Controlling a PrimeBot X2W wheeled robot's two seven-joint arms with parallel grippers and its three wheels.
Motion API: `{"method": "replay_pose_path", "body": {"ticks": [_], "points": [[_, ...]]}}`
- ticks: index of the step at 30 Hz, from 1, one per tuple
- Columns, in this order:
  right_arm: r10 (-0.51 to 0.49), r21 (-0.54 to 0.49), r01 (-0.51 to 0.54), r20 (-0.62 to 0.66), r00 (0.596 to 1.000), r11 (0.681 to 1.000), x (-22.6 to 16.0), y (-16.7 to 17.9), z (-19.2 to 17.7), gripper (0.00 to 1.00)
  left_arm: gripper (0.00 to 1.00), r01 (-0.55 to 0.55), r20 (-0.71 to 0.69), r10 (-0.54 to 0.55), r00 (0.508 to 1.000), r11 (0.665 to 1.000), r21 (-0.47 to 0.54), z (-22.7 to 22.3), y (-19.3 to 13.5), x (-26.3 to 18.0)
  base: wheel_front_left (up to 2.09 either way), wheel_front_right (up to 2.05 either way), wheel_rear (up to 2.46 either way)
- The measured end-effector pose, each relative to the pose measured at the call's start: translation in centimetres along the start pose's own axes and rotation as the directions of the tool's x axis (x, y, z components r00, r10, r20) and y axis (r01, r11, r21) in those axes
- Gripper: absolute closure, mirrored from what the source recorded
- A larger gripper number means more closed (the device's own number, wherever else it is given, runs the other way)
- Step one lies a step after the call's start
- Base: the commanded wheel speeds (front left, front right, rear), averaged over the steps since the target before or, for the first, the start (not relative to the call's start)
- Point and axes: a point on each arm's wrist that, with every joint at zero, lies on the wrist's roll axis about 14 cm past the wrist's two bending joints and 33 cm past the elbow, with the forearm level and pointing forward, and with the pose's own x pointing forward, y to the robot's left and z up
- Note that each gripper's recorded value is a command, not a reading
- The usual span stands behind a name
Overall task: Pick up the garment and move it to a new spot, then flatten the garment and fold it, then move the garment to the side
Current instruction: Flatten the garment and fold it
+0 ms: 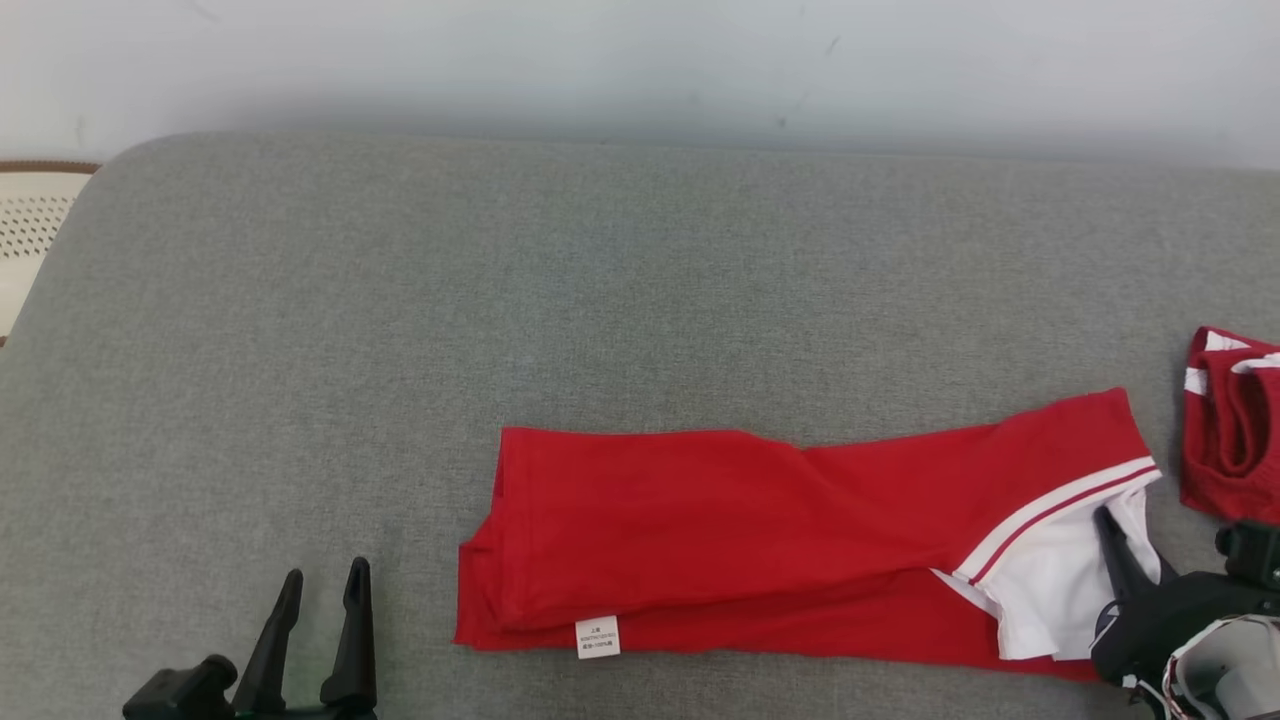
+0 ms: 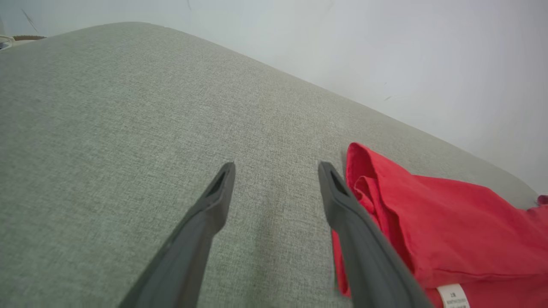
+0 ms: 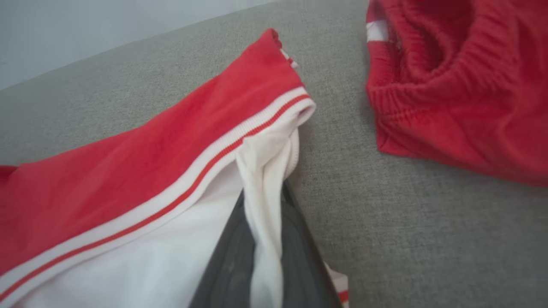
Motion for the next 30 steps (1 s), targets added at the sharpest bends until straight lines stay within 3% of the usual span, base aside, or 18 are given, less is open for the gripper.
{"method": "replay_pose_path", "body": {"ticks": [8,15,20,30], "points": [[0.061,-0.023,-0.059,0.122,0.991,0.998,-0.7,1.5,4.2,1.00,0.00,0.026,-0.001,-0.026,1.000,1.000,-0.006,0.0,-1.0,-0.1,0.00,0.00,0.00],[0.275,-0.103,-0.259,0.185,0.944,0.960,-2.5,7.8,8.4,1.00,0.00,0.042,-0.008,-0.042,0.999,0.999,-0.013,-0.3,-1.6,-0.4,0.00,0.00,0.00],[0.427,-0.151,-0.407,0.133,0.894,0.901,-4.2,12.8,9.0,1.00,0.00,0.045,-0.010,-0.045,0.999,0.999,-0.019,-0.4,-1.8,-0.4,0.00,0.00,0.00],[0.685,-0.154,-0.687,-0.080,0.725,0.710,-4.7,24.8,4.8,1.00,0.00,0.054,-0.001,-0.054,0.999,0.998,-0.044,0.0,-2.1,-0.5,0.00,0.00,0.00]]}}
